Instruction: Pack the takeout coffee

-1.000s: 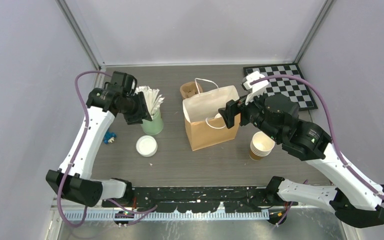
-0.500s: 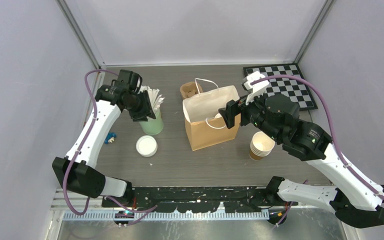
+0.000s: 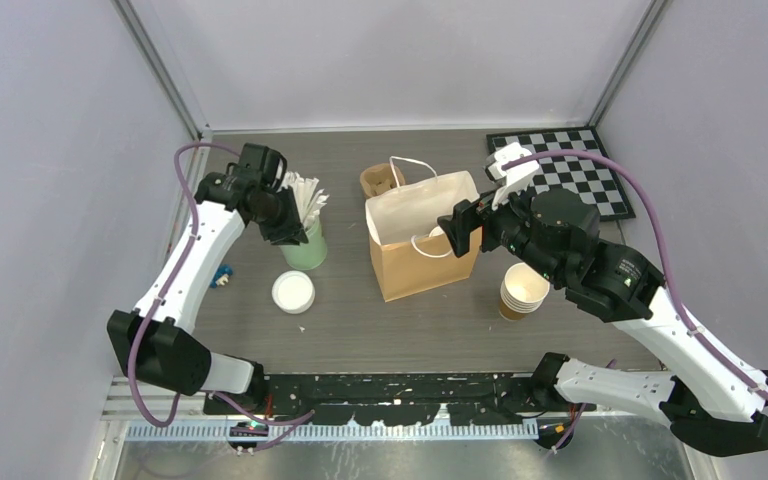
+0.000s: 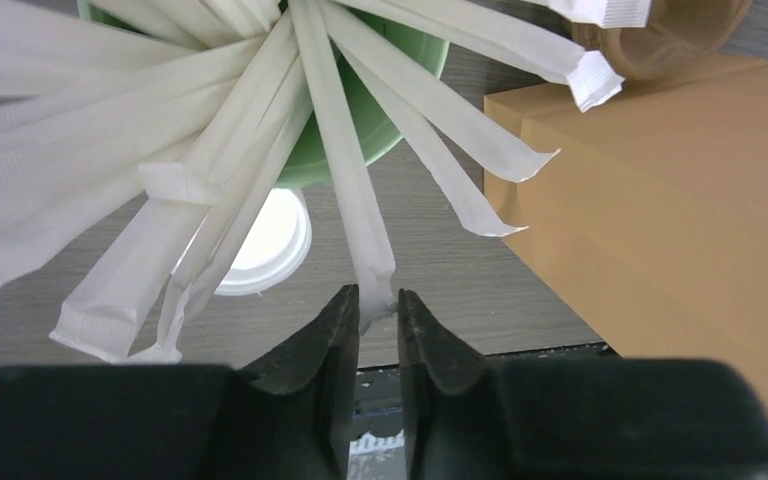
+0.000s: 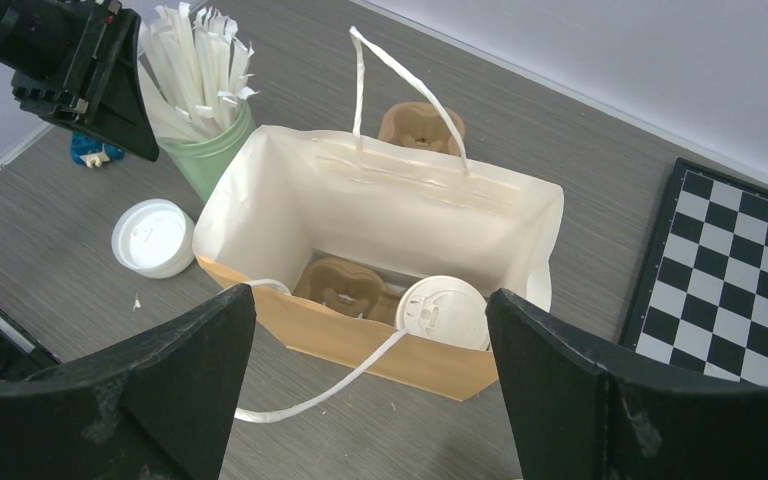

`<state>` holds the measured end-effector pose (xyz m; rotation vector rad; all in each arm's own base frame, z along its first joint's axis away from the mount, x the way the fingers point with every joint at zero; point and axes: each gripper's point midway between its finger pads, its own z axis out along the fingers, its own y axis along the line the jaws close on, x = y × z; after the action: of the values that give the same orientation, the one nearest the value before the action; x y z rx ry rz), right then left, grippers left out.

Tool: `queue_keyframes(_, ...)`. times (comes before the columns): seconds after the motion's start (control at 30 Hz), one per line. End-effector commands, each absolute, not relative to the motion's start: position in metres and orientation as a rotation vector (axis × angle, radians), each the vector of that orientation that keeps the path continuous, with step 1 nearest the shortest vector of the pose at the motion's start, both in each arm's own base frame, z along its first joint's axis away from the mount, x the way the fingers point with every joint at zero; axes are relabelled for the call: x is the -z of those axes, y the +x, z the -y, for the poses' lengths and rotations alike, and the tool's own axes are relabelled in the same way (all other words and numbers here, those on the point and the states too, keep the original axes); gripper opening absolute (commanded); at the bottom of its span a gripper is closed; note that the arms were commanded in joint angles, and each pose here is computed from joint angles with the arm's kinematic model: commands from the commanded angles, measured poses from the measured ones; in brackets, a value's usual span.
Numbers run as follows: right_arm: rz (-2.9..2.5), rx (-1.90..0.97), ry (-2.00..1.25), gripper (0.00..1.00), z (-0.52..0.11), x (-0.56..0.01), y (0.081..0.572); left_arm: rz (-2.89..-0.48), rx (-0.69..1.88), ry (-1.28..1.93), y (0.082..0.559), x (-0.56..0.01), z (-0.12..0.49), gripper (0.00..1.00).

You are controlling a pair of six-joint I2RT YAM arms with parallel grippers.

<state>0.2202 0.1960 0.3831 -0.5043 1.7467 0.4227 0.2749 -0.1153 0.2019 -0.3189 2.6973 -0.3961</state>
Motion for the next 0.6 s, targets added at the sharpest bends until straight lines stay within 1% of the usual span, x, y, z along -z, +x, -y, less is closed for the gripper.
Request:
queue_keyframes(0.0,-1.71,-0.451,-0.456,0.9,-0.193,-0.395,0.22,-2.625,0.434,-0.279,0.286,-0.219,0.12,0.14)
queue_keyframes(0.03,-1.712,-0.453,-0.453,0.9,-0.192,-0.394,0.219,-2.619,0.423,-0.274,0.285,-0.224,0.118,0.07)
queue_keyframes(0.1,-1.718,-0.453,-0.451,0.9,-0.192,-0.391,0.219,-2.611,0.382,-0.277,0.28,-0.235,0.111,0.0)
queue_keyframes(0.4,-1.701,-0.441,-0.46,0.89,-0.196,-0.394,0.224,-2.59,0.344,-0.249,0.247,-0.292,0.096,0.0)
queue_keyframes(0.57,-1.643,-0.419,-0.447,0.89,-0.193,-0.408,0.228,-2.534,0.367,-0.236,0.226,-0.336,0.09,0.0)
